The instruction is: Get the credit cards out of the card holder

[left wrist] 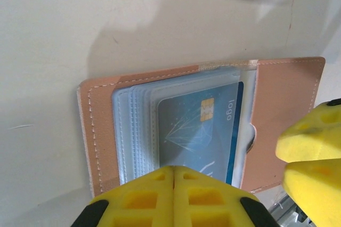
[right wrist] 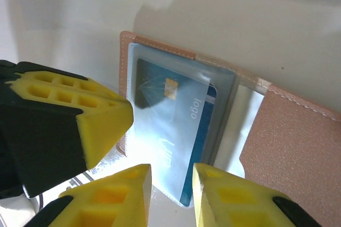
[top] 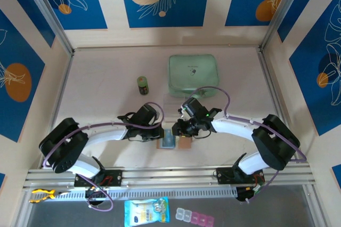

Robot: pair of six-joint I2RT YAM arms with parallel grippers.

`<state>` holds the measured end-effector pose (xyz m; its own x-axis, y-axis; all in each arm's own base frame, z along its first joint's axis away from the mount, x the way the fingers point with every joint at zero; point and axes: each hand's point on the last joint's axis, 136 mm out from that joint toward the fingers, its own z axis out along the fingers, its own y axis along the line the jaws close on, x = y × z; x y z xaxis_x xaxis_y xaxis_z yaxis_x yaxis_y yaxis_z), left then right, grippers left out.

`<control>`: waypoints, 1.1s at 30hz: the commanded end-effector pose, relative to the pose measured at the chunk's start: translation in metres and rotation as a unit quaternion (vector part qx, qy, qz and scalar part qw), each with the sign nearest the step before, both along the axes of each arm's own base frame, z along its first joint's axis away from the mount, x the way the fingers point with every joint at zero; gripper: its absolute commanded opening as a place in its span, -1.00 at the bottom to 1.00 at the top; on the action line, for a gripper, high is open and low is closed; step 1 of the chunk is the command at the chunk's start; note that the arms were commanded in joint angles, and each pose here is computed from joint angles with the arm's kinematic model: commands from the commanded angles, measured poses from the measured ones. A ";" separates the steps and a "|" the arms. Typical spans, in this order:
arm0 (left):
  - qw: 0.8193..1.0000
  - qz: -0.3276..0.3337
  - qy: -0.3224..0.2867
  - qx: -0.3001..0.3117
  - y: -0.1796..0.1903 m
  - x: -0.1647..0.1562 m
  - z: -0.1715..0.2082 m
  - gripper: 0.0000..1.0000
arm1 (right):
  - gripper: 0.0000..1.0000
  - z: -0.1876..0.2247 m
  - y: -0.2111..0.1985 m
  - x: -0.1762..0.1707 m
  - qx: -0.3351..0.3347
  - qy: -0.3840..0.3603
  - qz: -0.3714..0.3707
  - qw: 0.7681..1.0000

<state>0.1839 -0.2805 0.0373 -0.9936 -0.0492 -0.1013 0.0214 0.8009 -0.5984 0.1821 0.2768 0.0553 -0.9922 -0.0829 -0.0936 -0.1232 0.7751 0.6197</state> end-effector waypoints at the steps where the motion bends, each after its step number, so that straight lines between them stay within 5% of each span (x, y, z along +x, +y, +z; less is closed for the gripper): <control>1: 1.000 -0.002 0.010 0.018 0.007 -0.007 -0.009 -0.90 | -0.45 0.000 0.006 -0.005 0.022 0.007 0.020 1.000; 33: 0.999 -0.001 0.026 0.020 0.008 -0.012 -0.018 -0.94 | -0.62 -0.026 0.011 -0.010 0.007 0.058 0.026 0.998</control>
<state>0.1820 -0.2785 0.0322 -0.9945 -0.0508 -0.0917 0.0134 0.8061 -0.5917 0.1742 0.2865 0.0301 -0.9927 -0.1204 -0.0012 -0.0934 0.7635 0.6390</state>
